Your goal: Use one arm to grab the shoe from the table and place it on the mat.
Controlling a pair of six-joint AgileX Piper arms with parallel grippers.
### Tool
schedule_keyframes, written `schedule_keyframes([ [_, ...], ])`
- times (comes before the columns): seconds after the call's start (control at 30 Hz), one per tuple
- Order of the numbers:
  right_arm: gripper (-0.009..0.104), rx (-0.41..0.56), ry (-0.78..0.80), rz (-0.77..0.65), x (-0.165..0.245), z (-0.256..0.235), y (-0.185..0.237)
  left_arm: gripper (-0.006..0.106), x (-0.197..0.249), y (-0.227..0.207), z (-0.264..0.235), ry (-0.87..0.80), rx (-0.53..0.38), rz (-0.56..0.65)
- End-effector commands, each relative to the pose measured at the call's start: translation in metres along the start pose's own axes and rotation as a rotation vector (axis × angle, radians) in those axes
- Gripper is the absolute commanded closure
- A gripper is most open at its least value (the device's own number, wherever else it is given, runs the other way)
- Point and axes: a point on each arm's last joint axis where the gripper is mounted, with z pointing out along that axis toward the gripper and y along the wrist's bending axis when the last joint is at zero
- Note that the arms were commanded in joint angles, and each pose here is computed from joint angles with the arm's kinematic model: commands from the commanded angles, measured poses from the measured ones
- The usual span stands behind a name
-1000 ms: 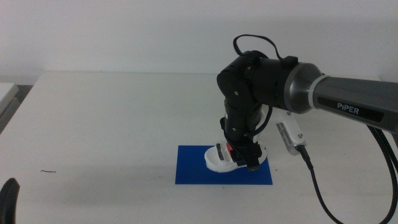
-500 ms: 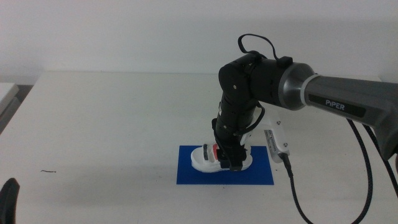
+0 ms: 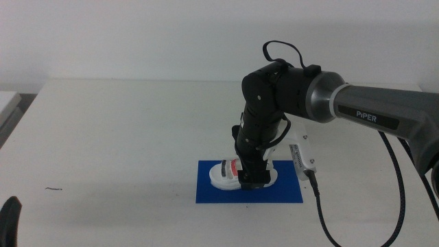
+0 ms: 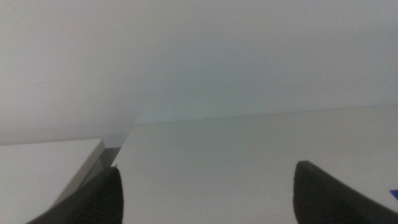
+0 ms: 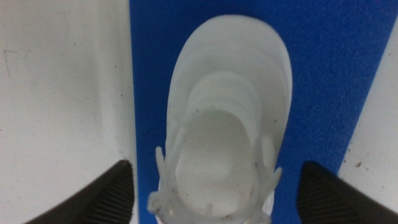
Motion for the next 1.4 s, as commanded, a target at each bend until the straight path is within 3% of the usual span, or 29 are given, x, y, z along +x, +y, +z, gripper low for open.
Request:
schedule_keyframes([
  [0.0,0.013,0.003,0.019,0.011,-0.002,-0.004,0.002,0.007,-0.001,0.0,0.0,-0.008,0.002,-0.005],
  [0.1,0.004,-0.023,0.074,-0.068,0.001,-0.027,0.001,0.007,-0.001,0.0,0.0,-0.008,0.002,-0.005],
  [0.2,0.004,-0.093,0.082,-0.274,-0.002,-0.072,-0.003,0.007,-0.001,0.0,0.0,-0.008,0.002,-0.005],
  [0.3,0.004,-0.077,0.009,-0.785,-0.018,-0.128,-0.022,0.007,-0.001,0.0,0.0,-0.008,0.002,-0.005],
  [0.37,0.004,-0.173,-0.006,-1.123,-0.024,-0.166,-0.032,0.007,-0.001,0.0,0.0,-0.008,0.002,-0.005],
  [0.43,0.004,-0.258,-0.029,-1.318,-0.03,-0.197,-0.043,0.007,-0.001,0.0,0.0,-0.008,0.002,-0.005],
  [0.5,0.004,-0.335,-0.025,-1.319,-0.034,-0.222,-0.053,0.007,-0.001,0.0,0.0,-0.008,0.002,-0.005],
  [0.63,0.004,-0.605,-0.04,-1.284,-0.038,-0.268,-0.062,0.007,-0.001,0.0,0.0,-0.008,0.002,-0.005],
  [0.7,0.004,-0.677,-0.04,-1.293,-0.044,-0.29,-0.076,0.007,-0.001,0.0,0.0,-0.008,0.002,-0.005],
  [0.8,0.004,-0.749,-0.127,-1.434,-0.06,-0.306,-0.1,0.007,-0.001,0.0,0.0,-0.008,0.002,-0.005],
  [1.07,0.004,-1.07,-0.627,-1.926,-0.126,-0.288,-0.173,0.007,-0.001,0.0,0.0,-0.008,0.002,-0.005],
  [1.13,0.004,-1.065,-0.829,-1.891,-0.151,-0.271,-0.197,0.007,-0.001,0.0,0.0,-0.008,0.002,-0.005],
  [1.27,0.004,-1.087,-0.987,-1.56,-0.189,-0.233,-0.239,0.007,-0.001,0.0,0.0,-0.008,0.002,-0.005],
  [1.37,0.004,-1.035,-1.075,-1.546,-0.202,-0.204,-0.264,0.007,-0.001,0.0,0.0,-0.008,0.002,-0.005],
])
